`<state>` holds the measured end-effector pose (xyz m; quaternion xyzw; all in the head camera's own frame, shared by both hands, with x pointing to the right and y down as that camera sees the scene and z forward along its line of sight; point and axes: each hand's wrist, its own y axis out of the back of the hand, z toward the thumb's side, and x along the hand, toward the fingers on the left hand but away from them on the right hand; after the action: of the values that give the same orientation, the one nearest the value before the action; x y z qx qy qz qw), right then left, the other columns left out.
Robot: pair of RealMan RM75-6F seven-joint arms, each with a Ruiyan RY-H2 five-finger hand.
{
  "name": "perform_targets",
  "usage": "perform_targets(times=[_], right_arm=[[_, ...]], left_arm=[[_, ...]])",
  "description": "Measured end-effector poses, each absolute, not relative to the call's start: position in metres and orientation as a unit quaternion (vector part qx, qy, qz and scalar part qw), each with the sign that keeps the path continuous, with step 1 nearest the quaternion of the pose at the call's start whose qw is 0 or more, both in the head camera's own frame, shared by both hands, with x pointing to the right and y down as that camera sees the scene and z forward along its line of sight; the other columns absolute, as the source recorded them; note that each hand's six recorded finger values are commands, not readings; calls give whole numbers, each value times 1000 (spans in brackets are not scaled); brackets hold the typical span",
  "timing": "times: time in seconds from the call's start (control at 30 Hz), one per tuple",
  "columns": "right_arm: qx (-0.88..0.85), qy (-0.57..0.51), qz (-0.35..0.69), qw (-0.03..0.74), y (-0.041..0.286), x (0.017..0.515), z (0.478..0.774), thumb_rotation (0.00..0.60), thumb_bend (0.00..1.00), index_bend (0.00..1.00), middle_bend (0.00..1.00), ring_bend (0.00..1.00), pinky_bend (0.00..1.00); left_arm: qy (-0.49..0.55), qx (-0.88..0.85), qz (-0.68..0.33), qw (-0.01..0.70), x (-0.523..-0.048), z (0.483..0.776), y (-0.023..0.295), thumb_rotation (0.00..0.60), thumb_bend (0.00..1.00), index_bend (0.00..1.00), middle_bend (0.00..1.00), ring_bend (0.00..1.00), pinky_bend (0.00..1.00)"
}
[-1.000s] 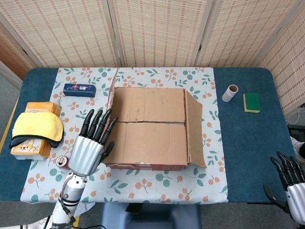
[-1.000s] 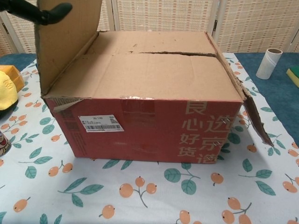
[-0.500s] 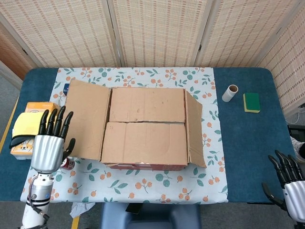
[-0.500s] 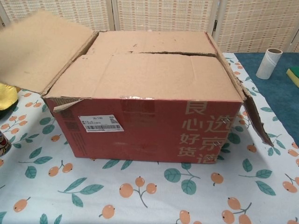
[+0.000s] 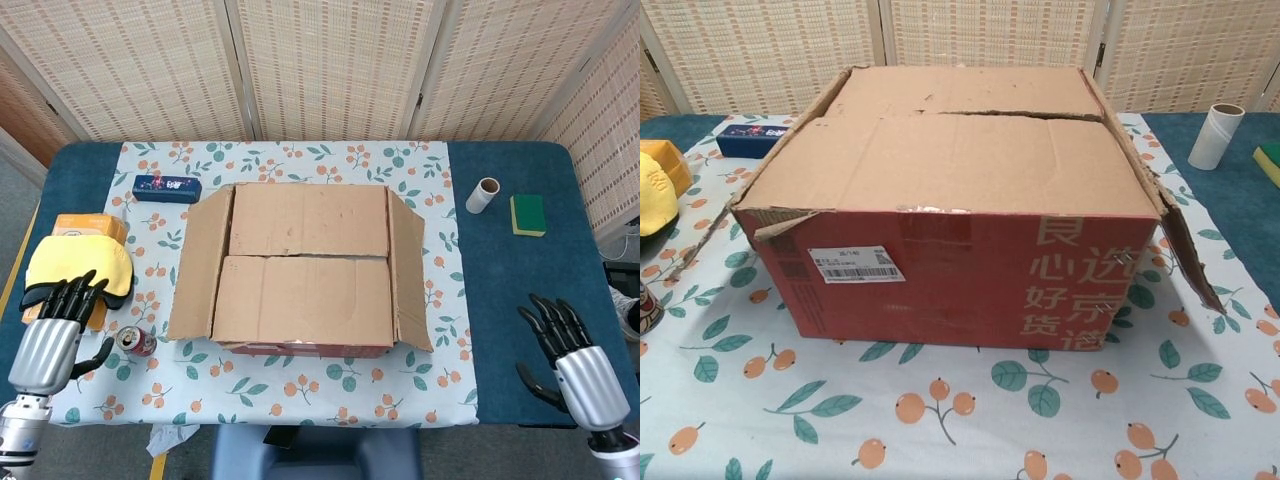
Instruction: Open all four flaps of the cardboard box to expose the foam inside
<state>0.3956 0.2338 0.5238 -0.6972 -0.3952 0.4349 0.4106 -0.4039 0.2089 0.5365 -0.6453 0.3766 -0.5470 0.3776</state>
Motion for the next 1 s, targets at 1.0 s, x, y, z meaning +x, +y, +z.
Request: perform_targets(times=[1.0], right_arm=[[-753,-255,462,393,97,231,576,600,430,0,0,0,0]], left_arm=[[434,-669,-456,394,-443,525,250,600,405,0,0,0,0]])
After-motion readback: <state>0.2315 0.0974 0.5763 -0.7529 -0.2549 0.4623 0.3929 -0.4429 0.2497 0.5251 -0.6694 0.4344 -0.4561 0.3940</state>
